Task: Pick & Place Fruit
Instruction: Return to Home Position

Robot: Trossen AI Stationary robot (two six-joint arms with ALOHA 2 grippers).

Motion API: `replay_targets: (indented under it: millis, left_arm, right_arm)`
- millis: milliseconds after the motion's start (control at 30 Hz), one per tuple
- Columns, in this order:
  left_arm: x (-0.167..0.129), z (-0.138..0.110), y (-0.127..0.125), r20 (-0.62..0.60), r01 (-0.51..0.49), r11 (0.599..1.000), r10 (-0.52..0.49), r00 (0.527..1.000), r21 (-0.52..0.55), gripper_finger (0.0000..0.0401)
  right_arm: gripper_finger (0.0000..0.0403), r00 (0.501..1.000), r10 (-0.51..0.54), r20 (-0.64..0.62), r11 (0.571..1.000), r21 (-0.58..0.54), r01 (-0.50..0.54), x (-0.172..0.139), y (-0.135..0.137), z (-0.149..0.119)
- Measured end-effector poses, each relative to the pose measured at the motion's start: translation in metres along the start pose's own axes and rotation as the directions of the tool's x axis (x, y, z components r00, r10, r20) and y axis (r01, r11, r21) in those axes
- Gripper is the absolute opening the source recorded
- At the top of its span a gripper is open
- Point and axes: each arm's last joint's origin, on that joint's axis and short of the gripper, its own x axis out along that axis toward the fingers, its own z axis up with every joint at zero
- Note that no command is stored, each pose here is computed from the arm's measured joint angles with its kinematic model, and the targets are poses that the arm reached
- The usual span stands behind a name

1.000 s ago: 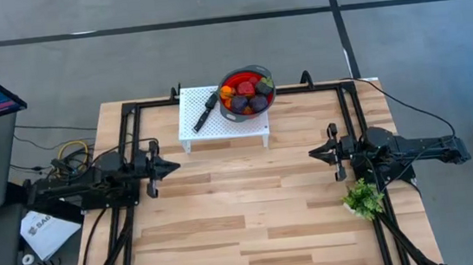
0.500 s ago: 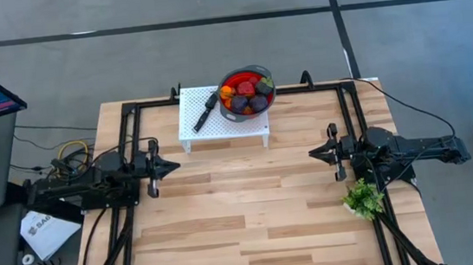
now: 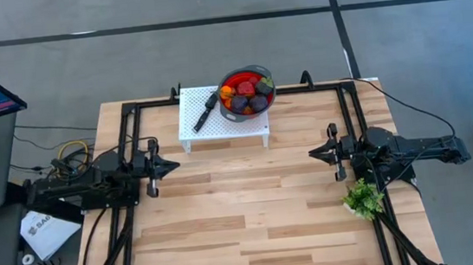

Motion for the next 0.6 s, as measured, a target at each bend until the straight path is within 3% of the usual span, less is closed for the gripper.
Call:
replay_targets:
  millis: [600]
  left_arm:
    - [0.0, 0.0015, 0.0001, 0.015, -0.005, 1.0, 0.005, 1.0, 0.001, 0.0008]
  right_arm:
    - [0.0028, 1.0, 0.0, 0.0, 1.0, 0.0, 0.0, 0.0, 0.0, 0.0]
